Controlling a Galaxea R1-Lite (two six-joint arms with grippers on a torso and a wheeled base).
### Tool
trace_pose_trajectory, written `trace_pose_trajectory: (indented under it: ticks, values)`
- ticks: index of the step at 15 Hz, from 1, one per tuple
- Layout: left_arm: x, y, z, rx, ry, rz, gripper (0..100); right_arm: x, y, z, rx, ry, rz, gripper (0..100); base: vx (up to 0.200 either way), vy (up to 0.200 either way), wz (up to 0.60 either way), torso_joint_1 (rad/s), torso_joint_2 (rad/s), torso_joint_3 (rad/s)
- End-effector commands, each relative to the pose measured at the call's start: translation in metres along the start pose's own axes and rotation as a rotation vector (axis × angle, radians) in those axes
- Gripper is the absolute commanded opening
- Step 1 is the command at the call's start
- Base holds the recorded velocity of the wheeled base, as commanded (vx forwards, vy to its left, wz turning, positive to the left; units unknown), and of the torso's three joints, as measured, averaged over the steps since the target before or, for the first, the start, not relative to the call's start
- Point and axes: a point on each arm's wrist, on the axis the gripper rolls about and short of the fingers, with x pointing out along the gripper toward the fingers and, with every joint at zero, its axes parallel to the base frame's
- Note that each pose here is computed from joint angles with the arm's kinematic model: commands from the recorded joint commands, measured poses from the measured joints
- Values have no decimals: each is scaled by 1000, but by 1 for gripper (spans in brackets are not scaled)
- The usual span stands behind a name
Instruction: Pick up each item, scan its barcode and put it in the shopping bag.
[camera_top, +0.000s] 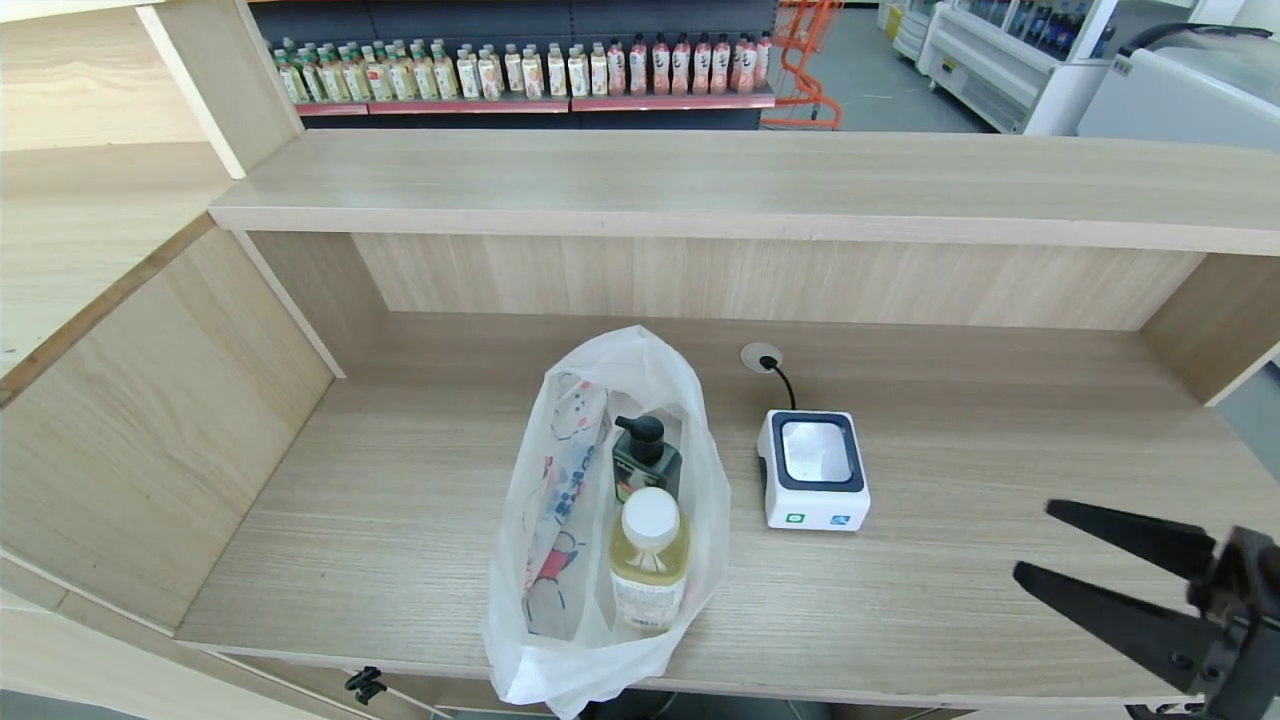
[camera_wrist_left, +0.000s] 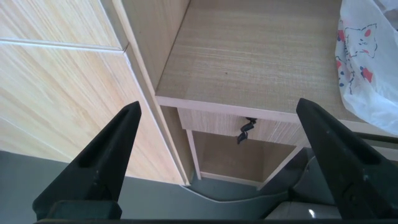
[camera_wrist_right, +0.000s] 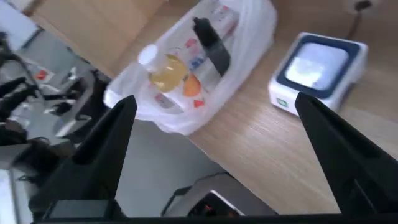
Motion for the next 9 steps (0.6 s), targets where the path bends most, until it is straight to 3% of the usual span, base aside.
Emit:
trace_pose_trajectory:
  ticks: [1, 2, 5, 7, 8, 9]
  values:
    - [0, 0, 0, 0, 0, 1, 100, -79, 20, -58, -78, 11, -472, 100, 0, 0, 0, 0, 0, 0]
    - [0, 0, 0, 0, 0, 1, 100, -92, 26, -83, -80, -24, -516, 100, 0, 0, 0, 0, 0, 0]
    - [0, 0, 0, 0, 0, 1, 100, -111, 41, -112, -113, -123, -572, 100, 0, 0, 0, 0, 0, 0]
    - [0, 0, 0, 0, 0, 1, 100, -115, 41, -114, -159, -182, -609, 100, 0, 0, 0, 0, 0, 0]
    - [0, 0, 0, 0, 0, 1, 100, -116, 38, -117, -164, -163, -741, 100, 0, 0, 0, 0, 0, 0]
    - [0, 0, 0, 0, 0, 1, 100, -116, 38, -117, -138, -173, -732, 100, 0, 0, 0, 0, 0, 0]
